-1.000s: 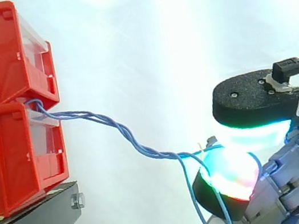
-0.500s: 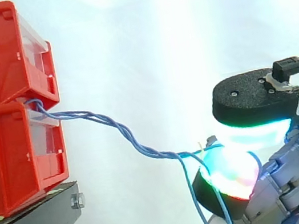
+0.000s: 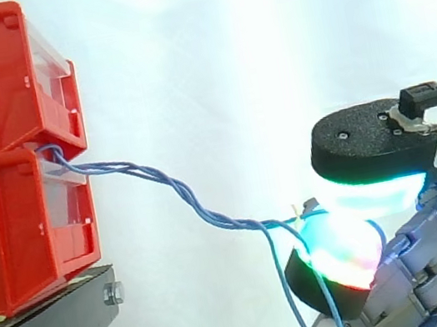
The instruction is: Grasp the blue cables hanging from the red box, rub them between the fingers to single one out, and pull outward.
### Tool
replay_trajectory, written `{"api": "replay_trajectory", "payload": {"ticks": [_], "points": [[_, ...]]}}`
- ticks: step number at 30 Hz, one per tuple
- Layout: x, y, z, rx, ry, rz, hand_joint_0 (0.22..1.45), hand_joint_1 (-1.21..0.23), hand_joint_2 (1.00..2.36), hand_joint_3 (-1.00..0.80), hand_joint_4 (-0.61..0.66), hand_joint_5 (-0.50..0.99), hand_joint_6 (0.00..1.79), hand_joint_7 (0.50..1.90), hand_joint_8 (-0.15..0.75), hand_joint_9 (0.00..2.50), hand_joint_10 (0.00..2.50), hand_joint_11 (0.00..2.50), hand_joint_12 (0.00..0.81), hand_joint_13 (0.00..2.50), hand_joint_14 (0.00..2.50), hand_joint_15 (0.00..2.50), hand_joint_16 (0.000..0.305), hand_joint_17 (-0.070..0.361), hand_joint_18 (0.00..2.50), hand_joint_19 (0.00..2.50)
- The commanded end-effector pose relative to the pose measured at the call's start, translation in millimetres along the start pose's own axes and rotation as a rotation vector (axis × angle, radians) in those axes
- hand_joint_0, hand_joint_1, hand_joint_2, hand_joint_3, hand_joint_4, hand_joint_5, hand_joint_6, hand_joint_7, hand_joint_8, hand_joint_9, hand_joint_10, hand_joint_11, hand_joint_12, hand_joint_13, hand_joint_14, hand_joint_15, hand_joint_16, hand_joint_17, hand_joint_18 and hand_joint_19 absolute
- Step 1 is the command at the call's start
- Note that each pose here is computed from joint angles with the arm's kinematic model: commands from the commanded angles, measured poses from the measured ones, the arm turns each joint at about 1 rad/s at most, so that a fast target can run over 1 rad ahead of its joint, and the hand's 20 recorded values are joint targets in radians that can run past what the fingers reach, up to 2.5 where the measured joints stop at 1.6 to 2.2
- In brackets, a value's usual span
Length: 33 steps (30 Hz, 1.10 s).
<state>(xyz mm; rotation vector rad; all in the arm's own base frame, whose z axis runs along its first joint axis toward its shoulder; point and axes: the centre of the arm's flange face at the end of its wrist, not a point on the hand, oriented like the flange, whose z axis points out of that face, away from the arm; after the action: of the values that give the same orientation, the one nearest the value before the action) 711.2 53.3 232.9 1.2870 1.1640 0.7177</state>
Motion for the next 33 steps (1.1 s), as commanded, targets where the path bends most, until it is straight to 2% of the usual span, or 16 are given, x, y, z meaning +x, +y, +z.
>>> {"api": "replay_trajectory", "payload": {"ticks": [1,11,33], "points": [[-0.1,-0.6,0.1,0.001,-0.002,-0.001,0.62,-0.86,1.01,0.04,-0.02,-0.08,0.88,1.16,0.214,0.95,0.01,0.34,0.303,0.75,0.01,0.41,0.046,0.104,0.70,0.42],[0.3,-0.4,0.2,0.000,0.001,0.000,0.63,-0.88,1.00,0.04,0.00,-0.07,0.86,1.20,0.235,1.07,0.01,0.45,0.319,0.88,0.02,0.49,0.040,0.090,0.72,0.43],[0.3,-0.4,0.2,0.000,0.001,0.000,0.61,-0.86,1.00,0.03,0.00,-0.07,0.87,1.16,0.257,1.14,0.01,0.49,0.340,0.94,0.02,0.55,0.048,0.108,0.84,0.47]]}}
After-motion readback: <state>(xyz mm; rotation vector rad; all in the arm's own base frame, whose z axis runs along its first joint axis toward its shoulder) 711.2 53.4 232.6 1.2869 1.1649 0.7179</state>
